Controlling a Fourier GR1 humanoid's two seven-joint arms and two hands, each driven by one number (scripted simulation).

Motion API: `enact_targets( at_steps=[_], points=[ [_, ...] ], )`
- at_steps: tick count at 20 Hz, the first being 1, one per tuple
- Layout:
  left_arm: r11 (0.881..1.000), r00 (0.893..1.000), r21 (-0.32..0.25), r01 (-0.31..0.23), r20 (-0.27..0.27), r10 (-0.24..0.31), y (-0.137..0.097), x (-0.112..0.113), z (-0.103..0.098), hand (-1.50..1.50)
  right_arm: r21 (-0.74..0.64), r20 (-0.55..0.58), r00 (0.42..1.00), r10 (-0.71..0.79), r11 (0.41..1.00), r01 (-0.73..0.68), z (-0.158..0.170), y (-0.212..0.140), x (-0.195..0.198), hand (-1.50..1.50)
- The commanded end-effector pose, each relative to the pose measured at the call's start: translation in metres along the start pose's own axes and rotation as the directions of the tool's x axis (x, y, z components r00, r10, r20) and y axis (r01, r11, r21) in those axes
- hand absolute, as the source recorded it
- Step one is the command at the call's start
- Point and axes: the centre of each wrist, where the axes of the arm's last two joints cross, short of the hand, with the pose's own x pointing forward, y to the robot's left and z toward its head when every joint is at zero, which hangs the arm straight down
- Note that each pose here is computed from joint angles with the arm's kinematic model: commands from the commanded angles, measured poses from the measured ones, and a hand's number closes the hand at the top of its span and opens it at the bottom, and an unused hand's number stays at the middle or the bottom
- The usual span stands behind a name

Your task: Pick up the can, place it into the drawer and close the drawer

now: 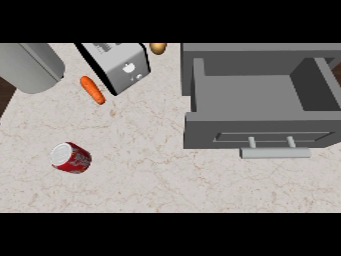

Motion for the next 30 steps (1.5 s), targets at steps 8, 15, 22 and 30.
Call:
enact_targets(
  at_steps=[8,15,22,30],
  points=[
    [0.999,0.999,0.033,0.006,-0.049,-0.004,-0.003,-0.070,-0.019,-1.50,0.000,0.012,1.000,-0.004,1.000,0.004,0.007,-0.011,0.002,-1.50],
    [0.999,0.998,0.045,0.029,-0.060,-0.026,-0.009,-0.093,-0.048,-1.50,-0.009,0.012,1.000,-0.014,1.000,0.014,0.017,-0.031,0.004,-1.50],
    [0.993,0.995,0.107,0.047,-0.090,-0.038,-0.002,-0.136,-0.039,-1.50,-0.009,-0.012,1.000,0.016,1.000,-0.016,0.025,-0.028,0.007,-1.50],
    [0.982,0.995,0.183,0.056,-0.092,-0.039,0.025,-0.151,-0.039,-1.50,0.009,-0.014,1.000,0.022,1.000,-0.022,0.012,-0.026,0.004,-1.50]
  ],
)
